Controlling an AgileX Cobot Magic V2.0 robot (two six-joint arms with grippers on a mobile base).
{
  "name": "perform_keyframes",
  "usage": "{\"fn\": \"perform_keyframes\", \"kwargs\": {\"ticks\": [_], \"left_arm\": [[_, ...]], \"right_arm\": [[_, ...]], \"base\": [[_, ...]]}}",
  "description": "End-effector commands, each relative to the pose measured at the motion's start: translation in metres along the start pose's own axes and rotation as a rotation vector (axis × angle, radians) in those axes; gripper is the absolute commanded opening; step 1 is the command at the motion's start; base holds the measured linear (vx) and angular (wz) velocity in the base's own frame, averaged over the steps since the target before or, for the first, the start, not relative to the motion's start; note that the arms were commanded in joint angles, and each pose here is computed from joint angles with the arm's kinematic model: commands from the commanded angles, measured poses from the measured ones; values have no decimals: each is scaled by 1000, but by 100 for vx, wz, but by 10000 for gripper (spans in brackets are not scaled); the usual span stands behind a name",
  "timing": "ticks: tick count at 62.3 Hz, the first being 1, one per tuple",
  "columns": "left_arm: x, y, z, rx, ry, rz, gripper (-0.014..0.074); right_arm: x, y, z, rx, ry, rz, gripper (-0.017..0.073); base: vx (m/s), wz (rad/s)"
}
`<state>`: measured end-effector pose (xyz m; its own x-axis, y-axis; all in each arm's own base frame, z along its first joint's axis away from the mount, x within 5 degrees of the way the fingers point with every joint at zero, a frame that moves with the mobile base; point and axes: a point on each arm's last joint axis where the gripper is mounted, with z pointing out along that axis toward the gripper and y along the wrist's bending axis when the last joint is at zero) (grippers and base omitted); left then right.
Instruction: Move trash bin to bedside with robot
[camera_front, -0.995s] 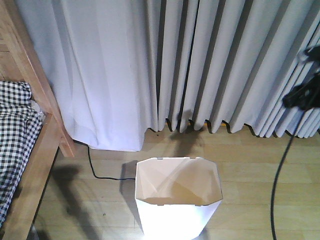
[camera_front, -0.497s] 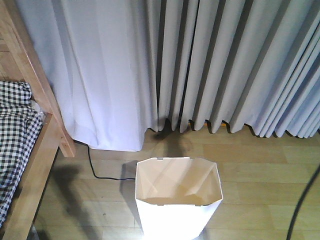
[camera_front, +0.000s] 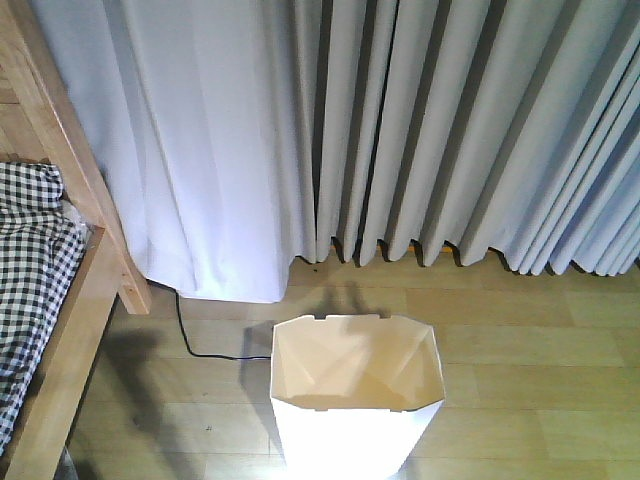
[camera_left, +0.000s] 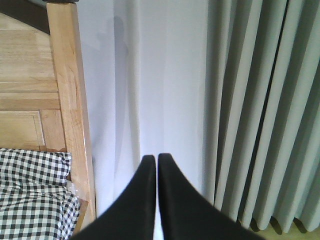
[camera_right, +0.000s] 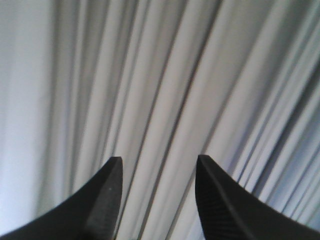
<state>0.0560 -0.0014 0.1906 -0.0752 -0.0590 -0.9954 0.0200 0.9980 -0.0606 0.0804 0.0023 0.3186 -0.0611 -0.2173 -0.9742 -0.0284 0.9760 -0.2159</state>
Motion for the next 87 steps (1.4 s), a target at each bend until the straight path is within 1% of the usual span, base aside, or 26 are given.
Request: {"fn": "perform_keyframes", "kwargs": {"ticks": [1, 5, 10, 14, 17, 22, 31, 36, 74, 81, 87], "left_arm": [[2, 0, 1, 11, -60, -12, -6], [2, 0, 1, 11, -60, -12, -6], [2, 0, 1, 11, -60, -12, -6], [2, 0, 1, 11, -60, -12, -6], [2, 0, 1, 11, -60, -12, -6], [2, 0, 1, 11, -60, -12, -6], [2, 0, 1, 11, -60, -12, -6], [2, 0, 1, 11, -60, -12, -6], [2, 0, 1, 11, -60, -12, -6], [2, 0, 1, 11, -60, -12, -6], [2, 0, 1, 11, -60, -12, -6]], "right_arm": [[14, -2, -10, 95, -139, 35, 320], [35, 1, -12, 113, -141, 40, 320], [55, 6, -11, 111, -114, 52, 320], [65, 8, -9, 103, -91, 90, 317], [65, 8, -9, 100, -90, 105, 303], [64, 8, -10, 99, -91, 103, 227], [64, 8, -10, 97, -90, 107, -13], [64, 8, -10, 96, -93, 132, -13], [65, 9, -9, 88, -83, 132, -10], [73, 10, -8, 92, -67, 125, -10], [81, 11, -12, 111, -101, 150, -10]], "base": [[0, 0], [0, 0], [0, 0], [0, 0], [0, 0], [0, 0], [0, 0], [0, 0], [0, 0], [0, 0], [0, 0]]}}
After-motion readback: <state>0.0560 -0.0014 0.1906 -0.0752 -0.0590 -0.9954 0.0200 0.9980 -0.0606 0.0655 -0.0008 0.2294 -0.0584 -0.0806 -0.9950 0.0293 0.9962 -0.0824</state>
